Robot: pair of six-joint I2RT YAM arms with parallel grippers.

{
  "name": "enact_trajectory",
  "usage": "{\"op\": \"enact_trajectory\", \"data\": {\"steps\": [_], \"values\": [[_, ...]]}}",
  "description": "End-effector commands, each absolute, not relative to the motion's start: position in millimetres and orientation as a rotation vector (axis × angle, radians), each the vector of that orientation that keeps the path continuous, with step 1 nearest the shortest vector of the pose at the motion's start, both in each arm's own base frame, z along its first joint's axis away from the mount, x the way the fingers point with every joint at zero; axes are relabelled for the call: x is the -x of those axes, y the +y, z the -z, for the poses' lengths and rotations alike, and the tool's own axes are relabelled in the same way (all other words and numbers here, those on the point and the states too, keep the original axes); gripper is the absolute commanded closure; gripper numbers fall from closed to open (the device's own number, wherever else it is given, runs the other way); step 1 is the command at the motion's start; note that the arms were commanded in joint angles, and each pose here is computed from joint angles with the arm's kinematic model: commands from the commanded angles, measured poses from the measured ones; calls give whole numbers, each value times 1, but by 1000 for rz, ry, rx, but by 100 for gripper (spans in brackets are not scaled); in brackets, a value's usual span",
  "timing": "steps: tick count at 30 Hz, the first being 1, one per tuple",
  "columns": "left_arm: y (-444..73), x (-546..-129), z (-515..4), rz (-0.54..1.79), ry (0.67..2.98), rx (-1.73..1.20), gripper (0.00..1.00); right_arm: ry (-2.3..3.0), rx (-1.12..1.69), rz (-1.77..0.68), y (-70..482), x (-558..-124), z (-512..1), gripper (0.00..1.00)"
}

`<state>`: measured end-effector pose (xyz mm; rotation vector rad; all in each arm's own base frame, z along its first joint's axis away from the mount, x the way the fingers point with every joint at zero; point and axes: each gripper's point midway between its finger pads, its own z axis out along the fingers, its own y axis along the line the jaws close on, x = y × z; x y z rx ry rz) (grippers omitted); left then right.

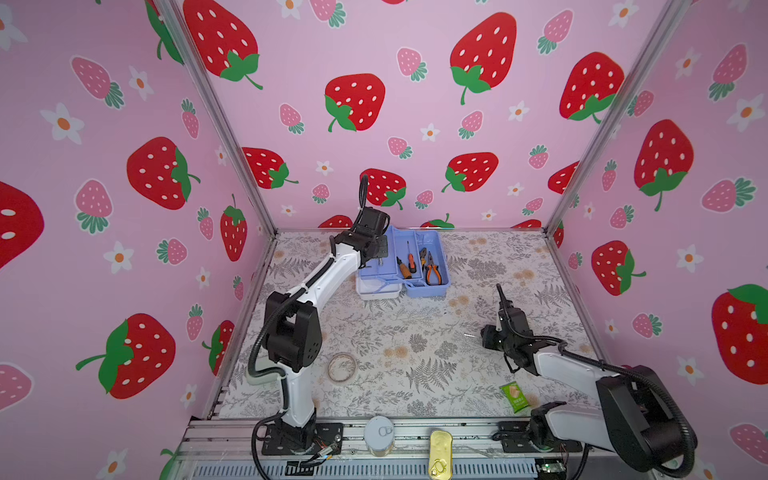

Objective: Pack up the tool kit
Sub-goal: 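Open the left gripper and raise it out of the box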

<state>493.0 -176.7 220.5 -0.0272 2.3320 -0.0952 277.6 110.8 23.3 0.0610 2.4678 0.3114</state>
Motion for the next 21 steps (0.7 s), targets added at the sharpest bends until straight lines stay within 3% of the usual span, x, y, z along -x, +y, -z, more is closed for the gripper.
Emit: {"op": "enact_trajectory", "data": {"steps": [1, 10, 21], "values": [[-194, -475, -253, 138, 2242, 15, 71, 2512, -73, -261, 105, -275, -14, 60], [-214, -434, -272, 206, 2207, -28, 69, 2555, -42, -272, 115, -279, -8, 63], [-220, -421, -272, 252, 2218, -30, 69, 2609, 8, -109, 117, -270, 4, 69]]}}
